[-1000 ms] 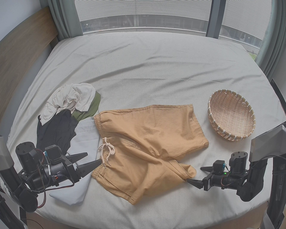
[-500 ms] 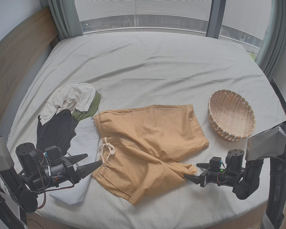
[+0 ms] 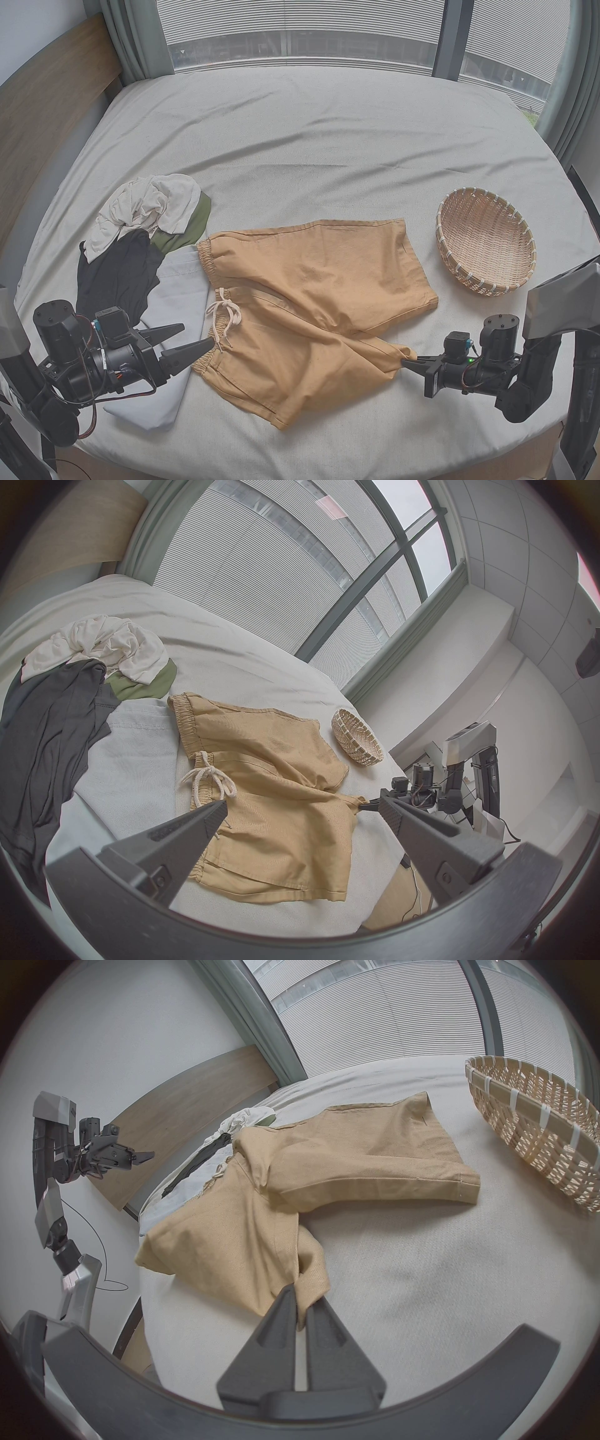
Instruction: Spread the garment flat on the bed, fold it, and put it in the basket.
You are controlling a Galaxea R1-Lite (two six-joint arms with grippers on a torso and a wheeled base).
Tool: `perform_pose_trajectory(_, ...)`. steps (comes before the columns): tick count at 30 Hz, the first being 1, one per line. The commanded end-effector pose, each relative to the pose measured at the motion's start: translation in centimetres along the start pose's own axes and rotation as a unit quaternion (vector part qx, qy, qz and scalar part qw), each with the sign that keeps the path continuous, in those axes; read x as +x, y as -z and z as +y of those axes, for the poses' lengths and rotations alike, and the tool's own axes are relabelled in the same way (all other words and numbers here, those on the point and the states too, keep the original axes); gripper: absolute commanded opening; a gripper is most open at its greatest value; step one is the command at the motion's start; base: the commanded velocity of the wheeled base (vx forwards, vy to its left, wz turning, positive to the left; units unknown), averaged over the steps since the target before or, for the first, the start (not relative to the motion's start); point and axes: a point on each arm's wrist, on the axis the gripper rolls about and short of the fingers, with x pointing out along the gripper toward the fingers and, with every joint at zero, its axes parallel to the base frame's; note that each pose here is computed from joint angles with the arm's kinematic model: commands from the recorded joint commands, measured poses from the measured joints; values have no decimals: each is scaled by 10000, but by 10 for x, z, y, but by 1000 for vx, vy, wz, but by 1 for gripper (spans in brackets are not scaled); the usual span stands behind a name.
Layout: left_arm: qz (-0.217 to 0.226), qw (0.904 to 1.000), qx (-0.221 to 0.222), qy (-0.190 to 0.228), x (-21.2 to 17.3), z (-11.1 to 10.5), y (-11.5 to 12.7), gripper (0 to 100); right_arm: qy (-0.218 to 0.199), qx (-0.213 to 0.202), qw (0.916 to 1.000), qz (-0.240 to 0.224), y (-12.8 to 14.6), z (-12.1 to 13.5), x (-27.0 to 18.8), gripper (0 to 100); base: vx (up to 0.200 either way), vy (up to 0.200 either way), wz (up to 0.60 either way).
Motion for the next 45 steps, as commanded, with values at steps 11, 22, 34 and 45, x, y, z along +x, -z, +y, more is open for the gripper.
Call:
perform_pose_trajectory(11, -48, 10000, 25, 7, -1, -1, -2, 100, 60, 358, 9993, -33, -12, 30, -39, 0, 0, 0, 0)
perform_pose_trajectory(22, -86, 9999, 66, 11, 0, -1, -4, 100, -232, 1040, 9925, -594, -49, 28, 3, 0, 0, 0, 0)
perform_pose_trajectory(34, -76, 10000, 44, -31, 0, 1, -3, 100, -184, 1381, 9864, -871, -96, 17, 54, 0, 0, 0, 0)
perform_pose_trajectory(45, -40, 10000, 10, -42, 1, 2, -2, 100, -161, 1382, 9871, -791, -105, 12, 100, 0, 0, 0, 0)
